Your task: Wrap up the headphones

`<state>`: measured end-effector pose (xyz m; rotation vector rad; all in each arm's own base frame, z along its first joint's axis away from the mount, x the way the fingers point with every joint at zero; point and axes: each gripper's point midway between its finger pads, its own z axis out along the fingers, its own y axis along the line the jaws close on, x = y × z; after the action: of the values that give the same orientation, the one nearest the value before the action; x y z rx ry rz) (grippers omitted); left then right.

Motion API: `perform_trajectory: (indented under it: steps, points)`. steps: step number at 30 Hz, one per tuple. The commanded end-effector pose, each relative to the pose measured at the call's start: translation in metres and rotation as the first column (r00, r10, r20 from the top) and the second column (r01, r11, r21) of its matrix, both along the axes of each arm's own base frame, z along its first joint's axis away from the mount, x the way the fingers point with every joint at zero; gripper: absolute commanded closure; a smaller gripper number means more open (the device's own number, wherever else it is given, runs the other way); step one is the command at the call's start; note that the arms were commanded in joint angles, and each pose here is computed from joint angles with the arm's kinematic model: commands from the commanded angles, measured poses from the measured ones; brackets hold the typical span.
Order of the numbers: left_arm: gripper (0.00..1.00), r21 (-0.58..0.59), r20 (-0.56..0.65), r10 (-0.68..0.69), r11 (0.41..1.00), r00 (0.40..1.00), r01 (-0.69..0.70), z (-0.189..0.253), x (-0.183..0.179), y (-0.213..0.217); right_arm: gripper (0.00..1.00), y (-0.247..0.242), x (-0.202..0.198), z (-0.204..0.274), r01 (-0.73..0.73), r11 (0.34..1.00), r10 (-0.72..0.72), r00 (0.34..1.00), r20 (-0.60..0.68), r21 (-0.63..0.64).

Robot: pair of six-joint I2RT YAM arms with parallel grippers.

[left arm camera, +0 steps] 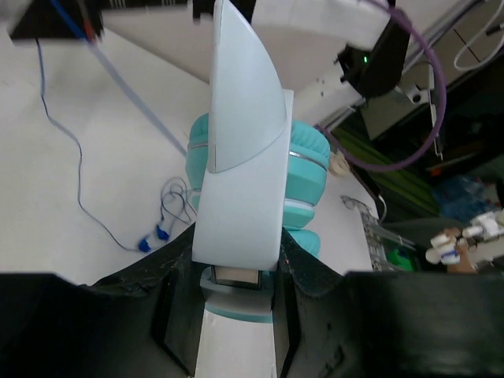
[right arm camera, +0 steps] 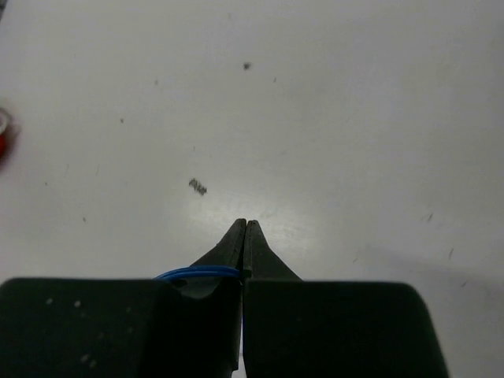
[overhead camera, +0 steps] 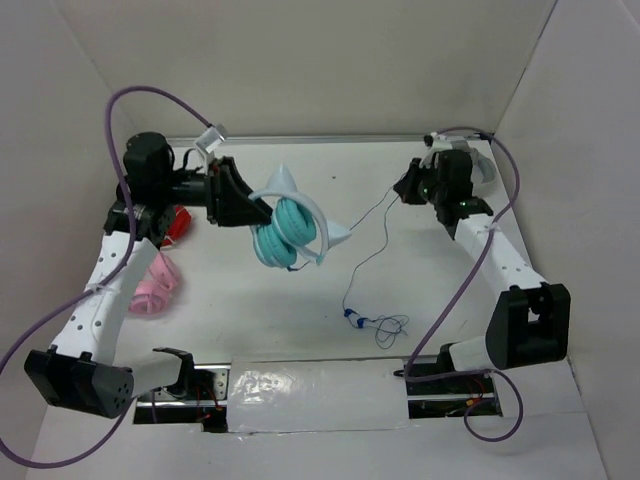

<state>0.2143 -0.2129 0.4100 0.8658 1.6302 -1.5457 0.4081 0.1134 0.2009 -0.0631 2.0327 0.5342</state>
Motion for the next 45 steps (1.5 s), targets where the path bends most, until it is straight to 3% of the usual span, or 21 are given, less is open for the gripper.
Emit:
perform_trajectory:
  steps: [1,6,10,11,12,16,21,24,25,27,28,31,35,37,40,45]
  points:
    - [1.00,-0.014,0.190,-0.229,0.972,0.955,0.236,0.003,-0.056,0.006,1.00,-0.022,0.010,0.041,0.042,0.995,-0.042,0.999,-0.006,-0.096]
    - [1.00,0.041,0.093,-0.095,0.995,0.991,0.091,-0.035,-0.037,-0.023,1.00,-0.021,0.021,0.123,0.018,0.993,-0.004,0.992,0.129,-0.113]
    - [1.00,0.136,0.039,-0.040,0.990,0.998,0.034,-0.068,-0.028,-0.048,1.00,-0.001,0.016,0.164,-0.007,0.988,0.030,0.988,0.150,-0.151]
    - [1.00,0.193,-0.025,0.006,0.981,1.000,-0.001,-0.085,-0.019,-0.051,1.00,0.003,0.015,0.169,-0.011,0.987,0.035,0.988,0.148,-0.159]
    - [1.00,0.255,-0.027,0.132,0.959,0.991,-0.121,-0.093,0.004,-0.050,1.00,0.011,0.010,0.180,-0.012,0.985,0.039,0.987,0.157,-0.171]
    - [1.00,0.367,-0.105,0.313,0.894,0.944,-0.256,-0.119,0.039,-0.045,1.00,0.032,-0.013,0.198,-0.031,0.983,0.068,0.978,0.199,-0.184]
    - [1.00,0.449,-0.187,0.549,0.785,0.815,-0.427,-0.140,0.080,-0.027,1.00,0.062,-0.062,0.222,-0.095,0.980,0.138,0.958,0.250,-0.177]
    - [1.00,0.465,-0.248,0.668,0.717,0.701,-0.519,-0.142,0.102,-0.012,1.00,0.073,-0.084,0.220,-0.125,0.982,0.159,0.956,0.248,-0.144]
    - [1.00,0.476,-0.272,0.723,0.675,0.636,-0.564,-0.143,0.111,-0.005,1.00,0.086,-0.095,0.218,-0.175,0.975,0.204,0.949,0.240,-0.135]
    - [1.00,0.495,-0.285,0.767,0.631,0.574,-0.598,-0.143,0.121,0.000,1.00,0.099,-0.108,0.213,-0.214,0.973,0.230,0.945,0.231,-0.090]
    - [1.00,0.509,-0.304,0.809,0.584,0.503,-0.632,-0.147,0.129,0.004,1.00,0.113,-0.121,0.211,-0.275,0.959,0.284,0.932,0.223,-0.073]
    - [1.00,0.492,-0.319,0.853,0.522,0.413,-0.697,-0.143,0.145,0.012,1.00,0.133,-0.139,0.204,-0.339,0.940,0.336,0.921,0.198,-0.020]
    - [1.00,0.431,-0.361,0.872,0.471,0.331,-0.770,-0.123,0.161,0.020,1.00,0.156,-0.162,0.182,-0.421,0.904,0.407,0.902,0.145,0.076]
    - [1.00,0.387,-0.397,0.868,0.452,0.297,-0.803,-0.110,0.168,0.022,1.00,0.174,-0.185,0.165,-0.525,0.844,0.512,0.850,0.125,0.111]
    - [1.00,0.321,-0.432,0.850,0.457,0.301,-0.829,-0.089,0.175,0.019,1.00,0.195,-0.207,0.154,-0.616,0.776,0.601,0.787,0.142,0.133]
    - [1.00,0.244,-0.509,0.810,0.460,0.291,-0.854,-0.061,0.180,0.017,1.00,0.205,-0.223,0.134,-0.668,0.727,0.645,0.744,0.178,0.160]
